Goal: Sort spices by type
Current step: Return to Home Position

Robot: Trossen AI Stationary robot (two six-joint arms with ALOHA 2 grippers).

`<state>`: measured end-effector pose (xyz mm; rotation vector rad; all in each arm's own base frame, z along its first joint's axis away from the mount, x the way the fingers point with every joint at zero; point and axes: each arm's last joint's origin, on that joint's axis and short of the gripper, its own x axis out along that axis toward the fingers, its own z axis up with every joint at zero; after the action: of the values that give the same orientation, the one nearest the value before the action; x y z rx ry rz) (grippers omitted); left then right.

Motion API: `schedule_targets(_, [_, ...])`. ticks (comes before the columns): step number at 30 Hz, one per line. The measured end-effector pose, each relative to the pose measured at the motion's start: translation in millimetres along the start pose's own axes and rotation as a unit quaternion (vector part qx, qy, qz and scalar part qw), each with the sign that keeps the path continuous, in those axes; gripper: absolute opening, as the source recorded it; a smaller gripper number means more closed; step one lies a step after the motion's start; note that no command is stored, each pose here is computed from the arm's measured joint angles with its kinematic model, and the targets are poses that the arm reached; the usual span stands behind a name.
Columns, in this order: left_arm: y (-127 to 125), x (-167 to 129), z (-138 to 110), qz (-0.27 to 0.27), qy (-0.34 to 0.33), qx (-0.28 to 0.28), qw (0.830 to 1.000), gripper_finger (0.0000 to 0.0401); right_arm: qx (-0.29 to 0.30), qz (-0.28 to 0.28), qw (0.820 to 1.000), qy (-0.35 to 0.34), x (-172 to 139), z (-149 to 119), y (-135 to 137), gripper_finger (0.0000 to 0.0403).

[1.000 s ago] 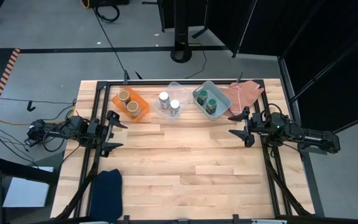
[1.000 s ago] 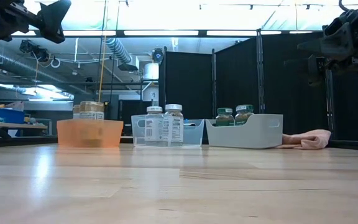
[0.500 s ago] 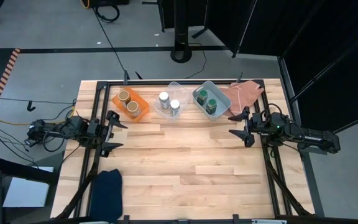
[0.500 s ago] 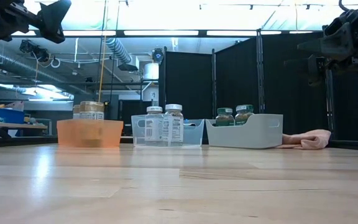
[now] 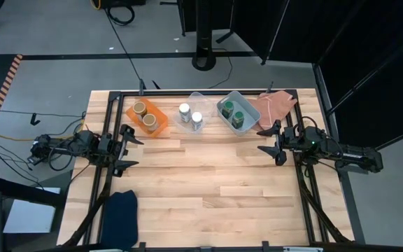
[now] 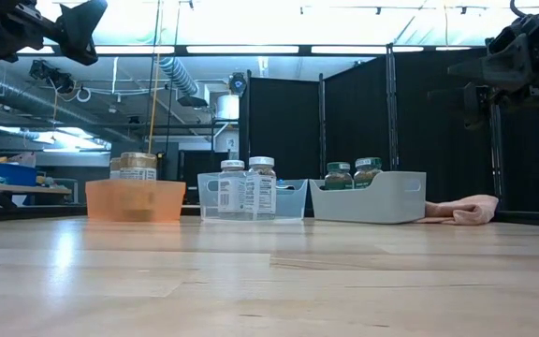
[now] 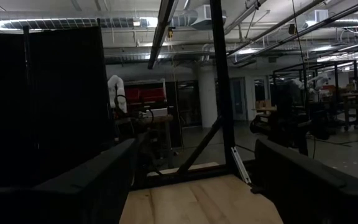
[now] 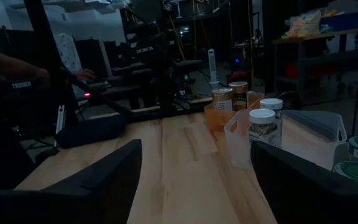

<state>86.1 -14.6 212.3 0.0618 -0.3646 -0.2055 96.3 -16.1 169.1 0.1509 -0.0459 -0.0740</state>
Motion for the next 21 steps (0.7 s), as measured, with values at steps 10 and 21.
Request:
schedule_targets(10, [0.0, 0.0, 0.0, 0.0, 0.0, 0.0, 1.0, 0.0333, 0.0, 0.0, 1.0, 0.0, 0.0, -0.1, 0.0, 0.0311])
schedule_targets(21, [0.0, 0.0, 0.0, 0.0, 0.0, 0.0, 1.0, 0.0333, 0.0, 0.0, 1.0, 0.0, 0.0, 0.0, 0.0, 0.0308])
